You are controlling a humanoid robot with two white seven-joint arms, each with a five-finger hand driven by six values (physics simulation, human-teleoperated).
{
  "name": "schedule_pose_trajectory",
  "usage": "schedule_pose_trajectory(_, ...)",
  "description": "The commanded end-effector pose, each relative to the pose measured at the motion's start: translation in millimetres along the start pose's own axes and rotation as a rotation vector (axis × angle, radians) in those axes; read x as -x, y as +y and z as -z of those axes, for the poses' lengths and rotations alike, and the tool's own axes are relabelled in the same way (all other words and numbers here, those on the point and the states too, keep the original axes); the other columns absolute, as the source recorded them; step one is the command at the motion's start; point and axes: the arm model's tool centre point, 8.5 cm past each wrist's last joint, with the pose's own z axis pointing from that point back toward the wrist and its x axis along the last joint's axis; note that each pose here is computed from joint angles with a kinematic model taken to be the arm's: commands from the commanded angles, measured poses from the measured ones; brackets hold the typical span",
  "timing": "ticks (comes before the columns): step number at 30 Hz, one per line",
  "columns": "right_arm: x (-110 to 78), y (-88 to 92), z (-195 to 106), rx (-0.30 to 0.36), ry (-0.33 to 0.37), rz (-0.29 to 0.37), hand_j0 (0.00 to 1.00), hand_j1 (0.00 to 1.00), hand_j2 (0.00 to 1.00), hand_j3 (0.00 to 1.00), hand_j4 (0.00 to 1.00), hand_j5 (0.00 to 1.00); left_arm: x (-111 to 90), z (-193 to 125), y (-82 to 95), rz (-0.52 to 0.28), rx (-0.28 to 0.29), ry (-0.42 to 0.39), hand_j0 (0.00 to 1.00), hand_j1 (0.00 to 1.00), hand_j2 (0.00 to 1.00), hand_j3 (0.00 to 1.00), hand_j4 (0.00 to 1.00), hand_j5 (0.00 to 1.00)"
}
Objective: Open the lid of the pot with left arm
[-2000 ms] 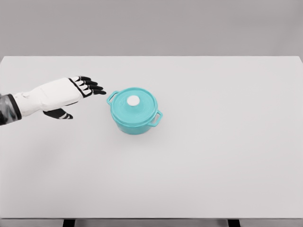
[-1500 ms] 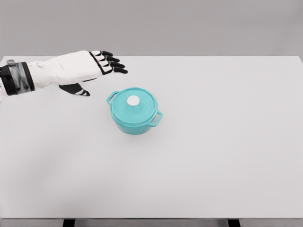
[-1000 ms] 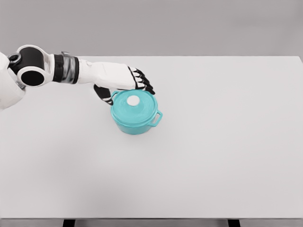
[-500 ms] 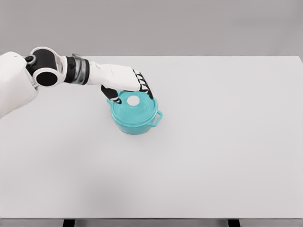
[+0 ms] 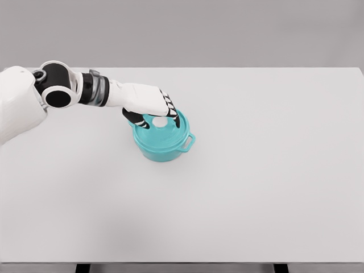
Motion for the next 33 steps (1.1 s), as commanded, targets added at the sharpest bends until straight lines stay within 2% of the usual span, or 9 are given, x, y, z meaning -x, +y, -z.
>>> schedule_pose_trajectory(1, 0.1, -0.1, 0, 0.0, 0.0, 0.0, 1.0, 1.0, 1.0, 1.0, 1.0, 1.0, 0, 0, 0.7, -0.004, -0.004, 0.0, 0.69, 0.69, 0.69, 0.69, 0.69, 0.69)
schedule_pose_trajectory(10, 0.1, -0.1, 0, 0.0, 0.0, -0.001, 1.0, 1.0, 1.0, 1.0, 1.0, 1.0, -2, 1, -1.4, -0.002, 0.002, -0.01, 0.51, 0.51, 0.51, 0.51, 0.51, 0.51)
schedule_pose_trajectory(19, 0.1, -0.1, 0, 0.0, 0.0, -0.001, 1.0, 1.0, 1.0, 1.0, 1.0, 1.0, -1, -6, 1.5, 0.016, -0.002, -0.015, 0.41, 0.41, 0.41, 0.41, 0.41, 0.41)
schedule_pose_trajectory(24, 0.1, -0.1, 0, 0.0, 0.0, 0.0, 1.0, 1.0, 1.0, 1.0, 1.0, 1.0, 15, -40, 2.1, 0.028, 0.002, 0.045, 0.4, 0.4, 0.4, 0.4, 0.4, 0.4)
schedule_pose_trajectory(27, 0.1, -0.1, 0, 0.0, 0.0, 0.0, 1.0, 1.0, 1.0, 1.0, 1.0, 1.0, 27, -67, -4.3, 0.021, 0.016, 0.105, 0.4, 0.4, 0.4, 0.4, 0.4, 0.4)
schedule_pose_trajectory(31, 0.3, -0.1, 0, 0.0, 0.001, -0.001, 1.0, 1.0, 1.0, 1.0, 1.0, 1.0, 45, -119, -29.8, -0.015, 0.058, 0.217, 0.4, 0.4, 0.4, 0.4, 0.4, 0.4)
schedule_pose_trajectory(33, 0.1, -0.1, 0, 0.0, 0.0, 0.0, 1.0, 1.0, 1.0, 1.0, 1.0, 1.0, 49, -135, -37.7, -0.028, 0.072, 0.251, 0.41, 0.41, 0.41, 0.41, 0.41, 0.41)
